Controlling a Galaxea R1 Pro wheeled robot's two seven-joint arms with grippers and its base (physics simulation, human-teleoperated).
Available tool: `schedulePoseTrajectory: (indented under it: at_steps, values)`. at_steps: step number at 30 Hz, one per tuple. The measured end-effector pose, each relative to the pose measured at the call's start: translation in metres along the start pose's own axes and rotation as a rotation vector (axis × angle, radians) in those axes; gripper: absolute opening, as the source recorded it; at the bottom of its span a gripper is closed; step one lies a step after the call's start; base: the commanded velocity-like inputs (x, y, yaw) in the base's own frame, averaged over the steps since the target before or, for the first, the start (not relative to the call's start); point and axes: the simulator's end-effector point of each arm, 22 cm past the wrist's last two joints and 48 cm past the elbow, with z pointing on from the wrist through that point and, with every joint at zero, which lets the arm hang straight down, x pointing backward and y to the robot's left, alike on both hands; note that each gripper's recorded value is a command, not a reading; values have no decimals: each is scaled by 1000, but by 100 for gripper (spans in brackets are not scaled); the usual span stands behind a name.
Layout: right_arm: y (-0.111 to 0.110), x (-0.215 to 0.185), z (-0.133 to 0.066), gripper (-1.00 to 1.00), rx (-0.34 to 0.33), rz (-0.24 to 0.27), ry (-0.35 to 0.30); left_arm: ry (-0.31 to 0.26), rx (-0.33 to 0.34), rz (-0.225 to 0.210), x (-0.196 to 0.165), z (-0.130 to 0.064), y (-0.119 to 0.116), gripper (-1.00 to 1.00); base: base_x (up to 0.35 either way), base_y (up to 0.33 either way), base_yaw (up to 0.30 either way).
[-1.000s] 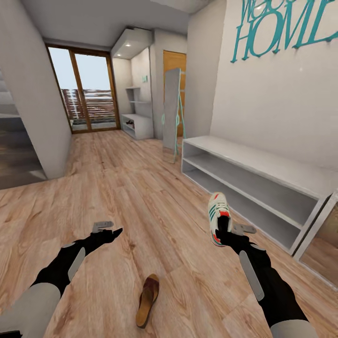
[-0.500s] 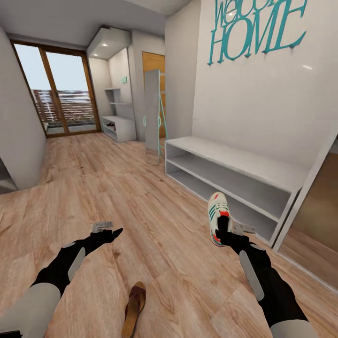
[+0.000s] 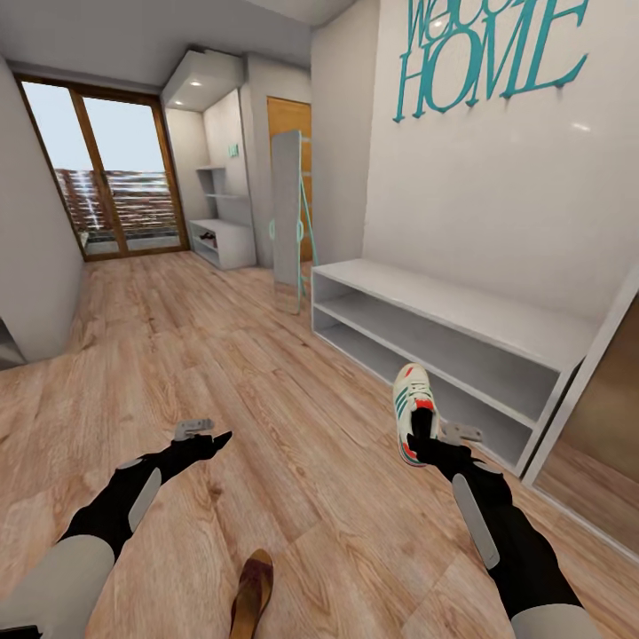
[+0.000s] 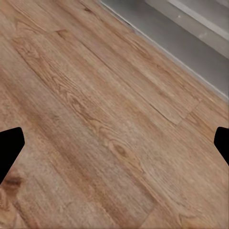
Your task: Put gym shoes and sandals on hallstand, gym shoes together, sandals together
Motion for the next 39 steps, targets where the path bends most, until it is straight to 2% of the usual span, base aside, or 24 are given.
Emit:
schedulePoseTrajectory:
  at_steps: [2, 5, 8, 9, 11, 13, 15, 16, 20, 25, 30, 39]
  values:
    - [0, -1, 0, -100, 0, 1, -1, 1, -1, 1, 1, 0, 0, 100, 1, 0, 0]
    - [0, -1, 0, -100, 0, 0, -1, 42, -13, 18, 18, 0, 5, 100, 0, 0, 0]
    - [0, -1, 0, -100, 1, -1, -1, 127, -53, 56, 58, 0, 18, 100, 0, 0, 0]
    - [0, -1, 0, -100, 1, -1, -2, 138, -77, 74, 69, -1, 25, 100, 0, 0, 0]
    - [0, -1, 0, -100, 2, -1, -2, 129, -123, 100, 80, -2, 36, 100, 0, 0, 0]
    - [0, -1, -1, -100, 2, -1, -2, 100, -211, 128, 99, -7, 57, 100, 0, 0, 0]
    - [0, -1, 0, -100, 3, -1, -1, 88, -279, 140, 121, -14, 70, 100, 0, 0, 0]
    - [0, -1, -1, -100, 3, -2, -1, 88, -288, 139, 125, -15, 71, 100, 0, 0, 0]
    - [0, -2, -1, -100, 1, -2, -2, 88, -297, 138, 133, -16, 69, 100, 0, 0, 0]
    - [0, -2, -1, -100, 0, -1, -4, 111, -268, 119, 153, -10, 45, 100, 0, 0, 0]
    - [1, -3, -1, -100, -1, -1, -5, 71, -258, 127, 152, -10, 39, 100, -1, 0, 0]
    - [1, -2, -1, -100, -1, -1, -4, 60, -257, 129, 151, -9, 38, 100, -207, 0, 0]
